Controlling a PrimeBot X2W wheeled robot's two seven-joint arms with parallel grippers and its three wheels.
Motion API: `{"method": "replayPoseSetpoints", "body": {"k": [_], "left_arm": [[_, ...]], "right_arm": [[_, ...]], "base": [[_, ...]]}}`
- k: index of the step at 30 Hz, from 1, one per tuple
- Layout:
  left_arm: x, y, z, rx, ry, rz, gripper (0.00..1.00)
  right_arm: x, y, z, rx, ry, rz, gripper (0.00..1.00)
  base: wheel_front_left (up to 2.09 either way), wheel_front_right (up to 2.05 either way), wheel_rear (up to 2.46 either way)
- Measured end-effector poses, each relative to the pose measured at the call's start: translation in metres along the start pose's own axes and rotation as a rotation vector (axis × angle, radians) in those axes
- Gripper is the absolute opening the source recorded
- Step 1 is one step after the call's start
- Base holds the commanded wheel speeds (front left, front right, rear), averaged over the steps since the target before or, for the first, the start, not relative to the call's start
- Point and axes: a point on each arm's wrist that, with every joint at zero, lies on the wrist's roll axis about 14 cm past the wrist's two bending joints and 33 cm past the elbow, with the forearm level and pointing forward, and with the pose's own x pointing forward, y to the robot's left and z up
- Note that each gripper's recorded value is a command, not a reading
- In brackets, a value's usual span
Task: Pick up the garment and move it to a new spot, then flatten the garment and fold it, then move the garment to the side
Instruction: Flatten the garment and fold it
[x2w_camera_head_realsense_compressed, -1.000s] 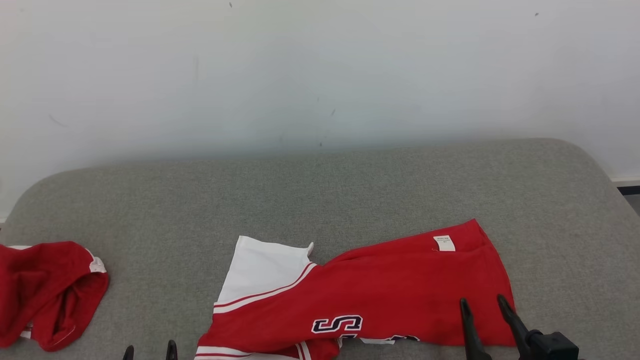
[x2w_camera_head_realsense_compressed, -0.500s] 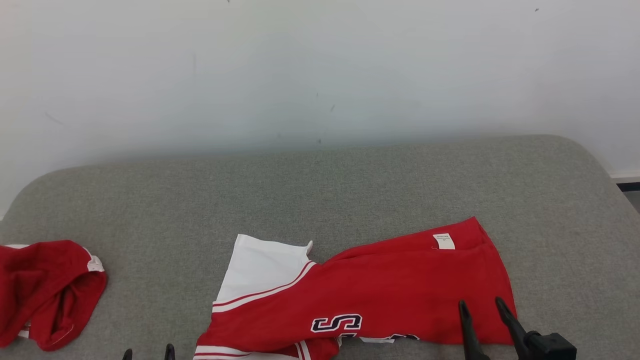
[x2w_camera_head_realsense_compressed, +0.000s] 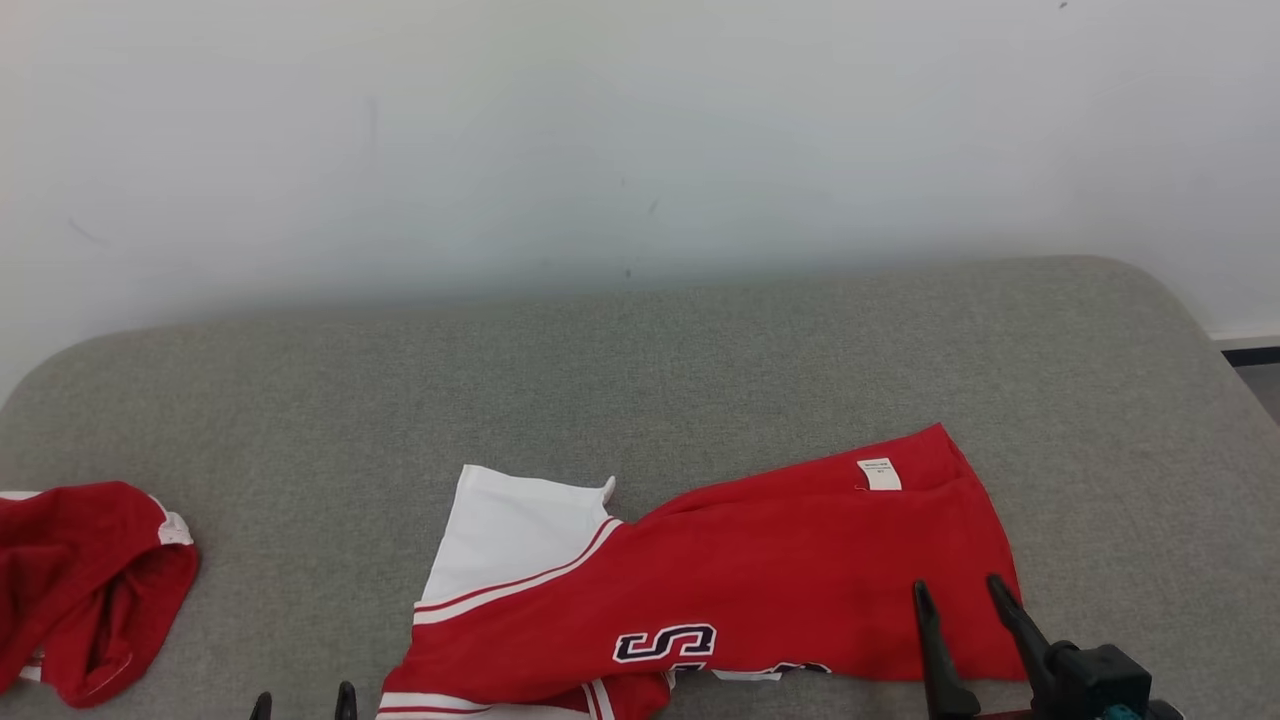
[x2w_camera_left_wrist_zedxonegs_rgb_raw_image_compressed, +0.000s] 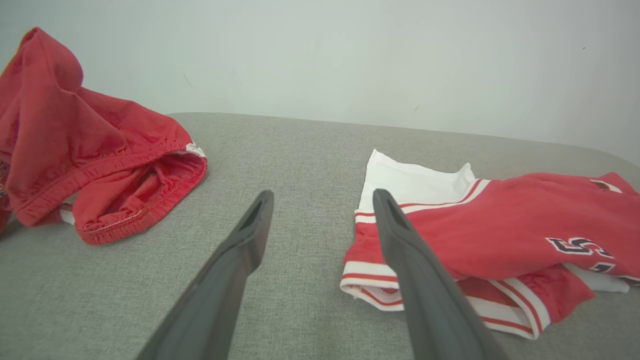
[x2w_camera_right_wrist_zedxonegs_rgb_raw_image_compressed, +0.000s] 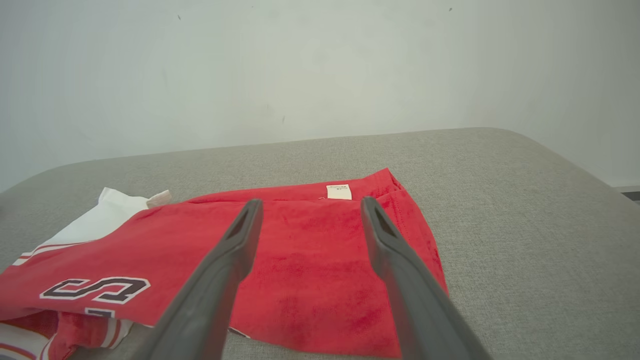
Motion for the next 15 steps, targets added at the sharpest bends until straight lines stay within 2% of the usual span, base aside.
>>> {"method": "replayPoseSetpoints", "body": {"k": [6,10,15], "left_arm": [[0.013,-0.013,-0.02,-0.013,0.072,-0.047,1.0],[0.049,-0.025,-0.014,0.033,0.121,-0.121,1.0],[0.095,-0.042,-0.014,0.06,0.256,-0.185,1.0]], "right_arm": [[0.012,0.005,0.005,-0.058,0.047,0.022,1.0],[0.031,-0.01,0.009,-0.134,0.145,0.023,1.0],[0.054,-0.029,0.01,-0.167,0.288,0.021,1.0]], "base": [[0.0,0.0,0.0],[0.0,0.0,0.0],[0.0,0.0,0.0]]}}
